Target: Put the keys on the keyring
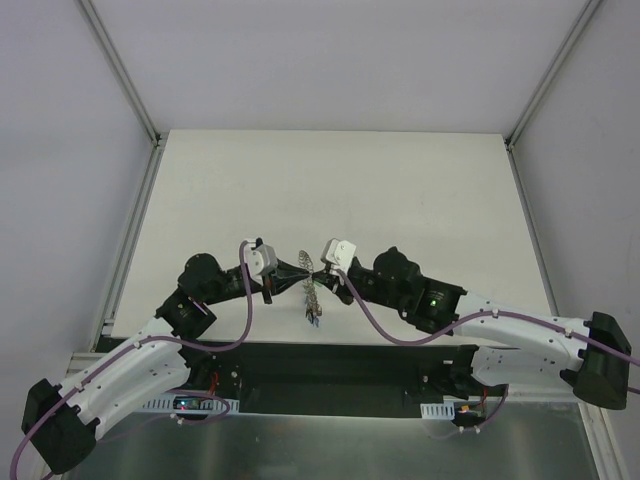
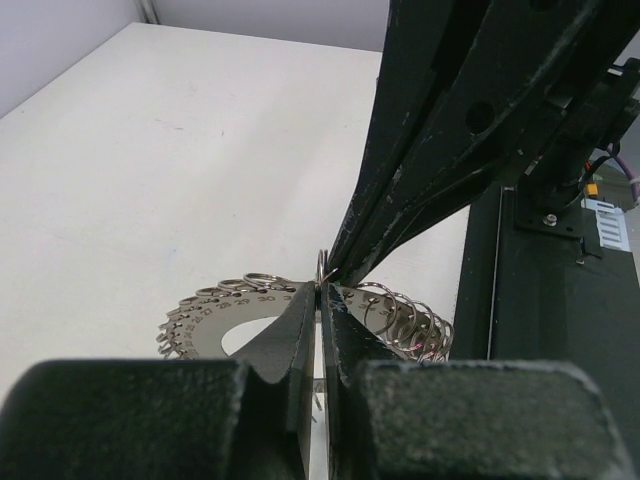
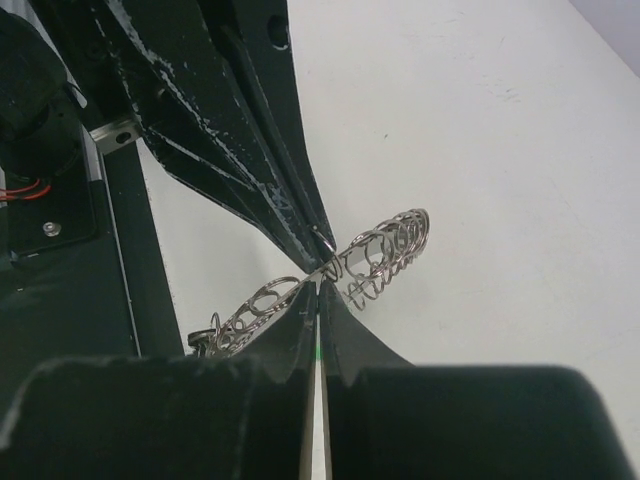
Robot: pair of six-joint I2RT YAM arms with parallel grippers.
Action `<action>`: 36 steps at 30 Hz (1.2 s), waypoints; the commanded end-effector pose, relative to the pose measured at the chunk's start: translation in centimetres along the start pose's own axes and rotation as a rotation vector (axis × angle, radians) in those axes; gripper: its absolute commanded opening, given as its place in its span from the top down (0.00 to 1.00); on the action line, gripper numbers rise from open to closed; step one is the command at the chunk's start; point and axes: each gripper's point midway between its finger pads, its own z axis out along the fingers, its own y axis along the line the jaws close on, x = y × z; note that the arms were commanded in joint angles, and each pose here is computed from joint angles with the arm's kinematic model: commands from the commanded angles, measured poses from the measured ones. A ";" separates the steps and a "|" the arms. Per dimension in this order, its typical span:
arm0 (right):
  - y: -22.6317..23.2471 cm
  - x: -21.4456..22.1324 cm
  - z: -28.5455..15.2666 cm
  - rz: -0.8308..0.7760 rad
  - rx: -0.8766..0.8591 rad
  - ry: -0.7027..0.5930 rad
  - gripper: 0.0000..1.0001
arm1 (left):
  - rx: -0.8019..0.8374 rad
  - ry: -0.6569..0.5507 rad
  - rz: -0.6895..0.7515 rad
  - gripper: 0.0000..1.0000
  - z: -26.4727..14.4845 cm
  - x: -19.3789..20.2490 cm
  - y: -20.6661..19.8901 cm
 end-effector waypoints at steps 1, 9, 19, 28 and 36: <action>0.8 -1.3 0.0 -0.095 -0.015 0.011 0.99 | -0.032 -0.163 0.098 1.00 -0.1 -4.9 0.5; -0.6 -1.7 -1.2 -0.211 0.042 0.064 0.99 | -0.014 -0.127 0.126 0.80 -0.2 -5.1 0.2; -0.2 -0.9 -1.7 -0.274 -0.010 0.121 0.99 | 0.108 0.039 0.092 0.68 0.4 -3.2 -1.0; 0.6 -1.0 -2.3 -0.283 -0.060 0.122 0.99 | 0.351 0.152 0.051 0.63 1.0 -0.5 -3.6; 1.1 -1.2 -2.5 -0.285 -0.089 0.111 0.99 | 0.448 0.196 0.016 0.69 1.4 1.0 -4.3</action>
